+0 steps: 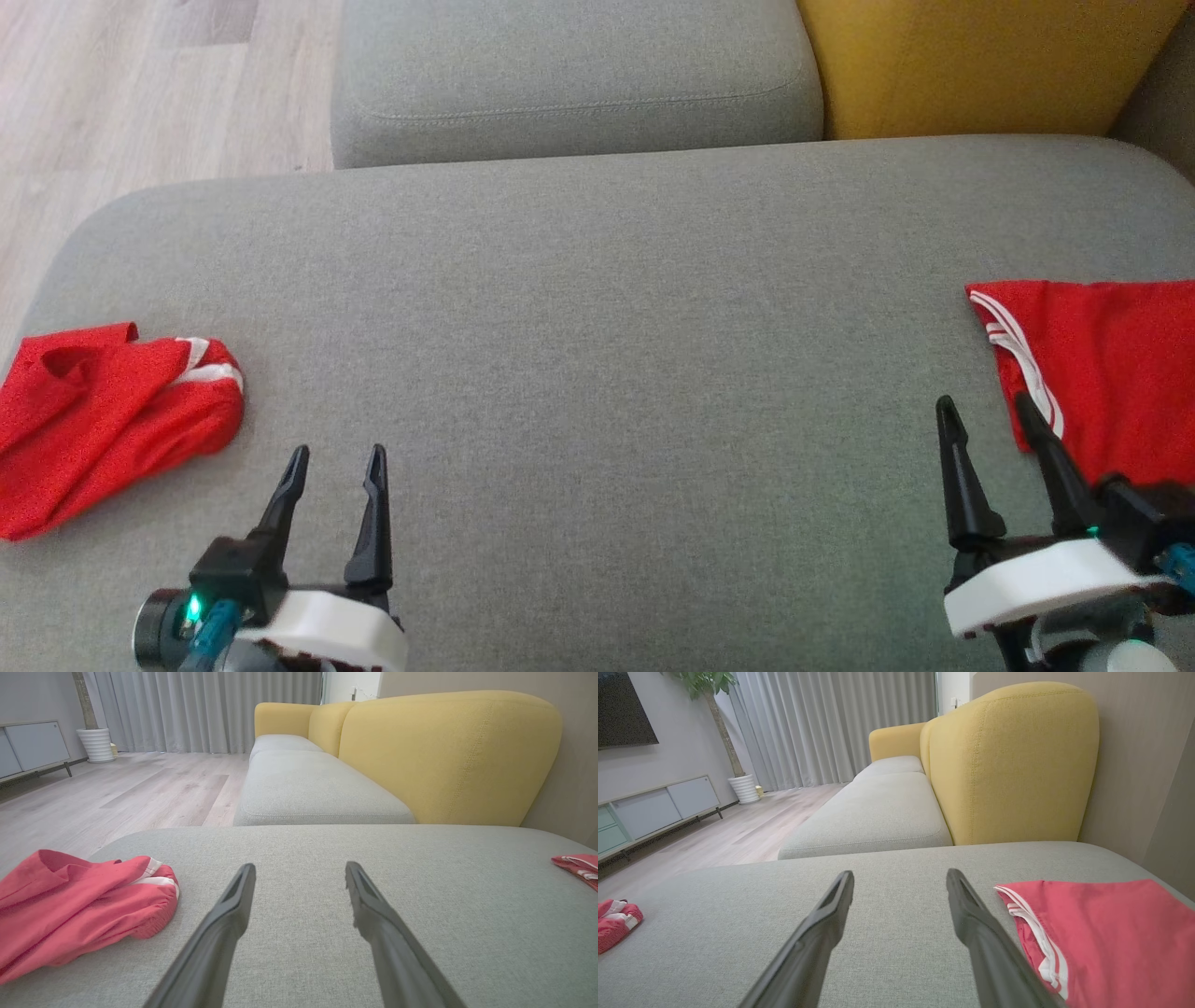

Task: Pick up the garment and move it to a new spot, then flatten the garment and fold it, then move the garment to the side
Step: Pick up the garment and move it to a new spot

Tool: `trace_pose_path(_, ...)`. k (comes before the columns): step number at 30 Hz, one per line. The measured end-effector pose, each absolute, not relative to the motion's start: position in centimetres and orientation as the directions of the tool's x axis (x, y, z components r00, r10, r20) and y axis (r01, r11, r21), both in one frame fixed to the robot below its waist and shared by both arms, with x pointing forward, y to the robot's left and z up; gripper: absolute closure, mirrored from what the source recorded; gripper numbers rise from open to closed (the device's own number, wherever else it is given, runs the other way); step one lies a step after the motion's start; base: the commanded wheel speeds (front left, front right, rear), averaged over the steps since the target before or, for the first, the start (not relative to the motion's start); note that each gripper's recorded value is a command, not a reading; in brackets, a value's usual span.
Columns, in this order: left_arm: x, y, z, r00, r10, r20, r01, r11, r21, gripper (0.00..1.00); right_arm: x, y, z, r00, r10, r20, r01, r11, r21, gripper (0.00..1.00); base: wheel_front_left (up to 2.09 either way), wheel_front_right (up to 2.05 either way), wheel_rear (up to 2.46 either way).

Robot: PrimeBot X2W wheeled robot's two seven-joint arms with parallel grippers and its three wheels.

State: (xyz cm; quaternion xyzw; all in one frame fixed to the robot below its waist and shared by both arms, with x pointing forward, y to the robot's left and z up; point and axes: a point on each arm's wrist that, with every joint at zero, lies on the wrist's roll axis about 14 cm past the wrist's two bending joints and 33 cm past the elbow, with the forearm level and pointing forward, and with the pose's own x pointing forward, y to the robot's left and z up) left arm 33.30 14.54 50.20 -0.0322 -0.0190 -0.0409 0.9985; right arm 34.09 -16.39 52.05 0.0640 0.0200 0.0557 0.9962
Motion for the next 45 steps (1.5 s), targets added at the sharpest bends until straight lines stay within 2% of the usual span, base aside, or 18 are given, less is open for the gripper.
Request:
trace_pose_path(18,32.8,16.0,50.3,0.999,-0.021,0.042,0.024,0.998,-0.065,0.00,35.0,-15.7,52.0,0.989,0.139,-0.038,-0.134,0.983,0.124,0.00,0.00,0.00,0.00)
trace_pose_path(28,31.8,18.8,51.8,0.991,0.096,0.090,-0.087,0.992,-0.091,0.00,36.5,-11.5,52.2,0.964,0.265,-0.032,-0.259,0.957,0.134,0.00,0.00,0.00,0.00)
trace_pose_path(38,28.5,23.1,52.6,0.959,0.255,0.121,-0.245,0.965,-0.096,0.00,37.2,-5.2,52.6,0.896,0.443,-0.024,-0.436,0.890,0.133,0.00,0.00,0.00,0.00)
trace_pose_path(45,27.0,25.1,53.1,0.936,0.321,0.141,-0.312,0.946,-0.082,0.00,37.2,-3.0,52.9,0.866,0.500,-0.015,-0.494,0.860,0.128,0.00,0.00,0.00,0.00)
